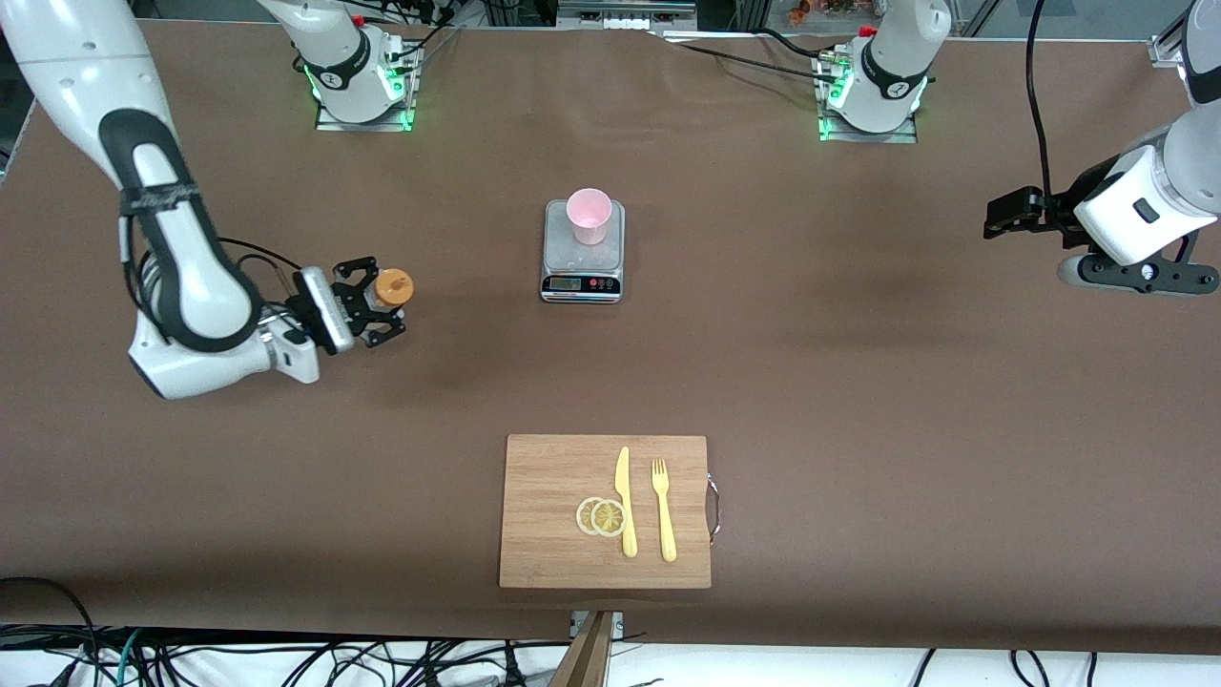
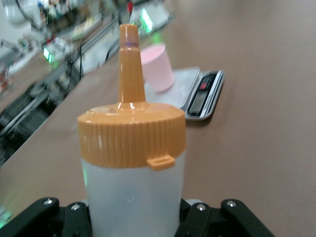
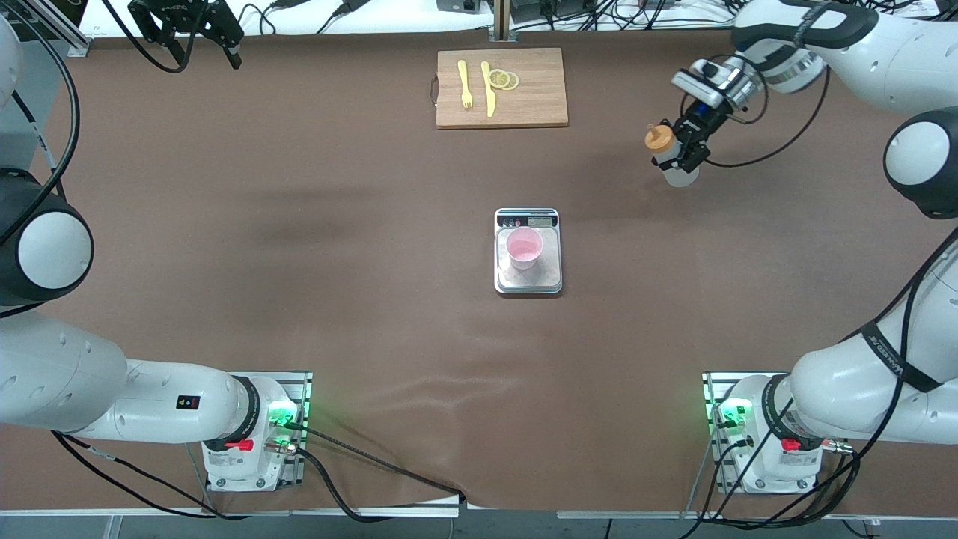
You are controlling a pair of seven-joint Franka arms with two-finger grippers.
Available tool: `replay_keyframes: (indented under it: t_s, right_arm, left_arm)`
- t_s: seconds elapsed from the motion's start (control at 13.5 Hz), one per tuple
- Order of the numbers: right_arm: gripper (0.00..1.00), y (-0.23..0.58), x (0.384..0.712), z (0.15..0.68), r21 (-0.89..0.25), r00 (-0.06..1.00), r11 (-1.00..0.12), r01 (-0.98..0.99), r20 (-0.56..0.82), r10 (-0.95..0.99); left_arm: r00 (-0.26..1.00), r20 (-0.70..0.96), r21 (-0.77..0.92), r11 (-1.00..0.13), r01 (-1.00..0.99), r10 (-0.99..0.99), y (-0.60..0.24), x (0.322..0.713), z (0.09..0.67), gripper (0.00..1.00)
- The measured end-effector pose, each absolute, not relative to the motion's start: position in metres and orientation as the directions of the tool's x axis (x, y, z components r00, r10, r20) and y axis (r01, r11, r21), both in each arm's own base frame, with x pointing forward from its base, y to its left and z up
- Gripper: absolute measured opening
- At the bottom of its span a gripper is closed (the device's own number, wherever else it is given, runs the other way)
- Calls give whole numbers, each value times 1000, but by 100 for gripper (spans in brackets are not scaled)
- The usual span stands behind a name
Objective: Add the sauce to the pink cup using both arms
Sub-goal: 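Carry the sauce bottle with the right gripper over the pink cup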
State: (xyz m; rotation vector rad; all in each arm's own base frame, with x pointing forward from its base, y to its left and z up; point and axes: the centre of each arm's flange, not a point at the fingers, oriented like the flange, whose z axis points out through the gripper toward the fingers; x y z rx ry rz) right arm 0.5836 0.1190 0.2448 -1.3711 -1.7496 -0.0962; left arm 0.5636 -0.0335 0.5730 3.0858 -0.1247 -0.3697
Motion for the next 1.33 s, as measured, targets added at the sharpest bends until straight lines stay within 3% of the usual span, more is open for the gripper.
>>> replay_keyframes:
  t_s: [0.44, 0.89, 1.33]
  right_arm:
    - [25, 246, 551, 297, -534, -182, 325, 781, 303, 935]
    - [25, 318, 508, 299, -550, -247, 224, 804, 34, 968]
    - [25, 392, 446, 295, -516, -305, 168, 840, -194, 932]
  left_arm:
    - [969, -235, 41, -996, -76, -83, -33, 564, 573, 100]
    - [969, -235, 40, -997, -72, -80, -31, 564, 573, 100]
    - [969, -235, 40, -997, -71, -79, -31, 564, 573, 100]
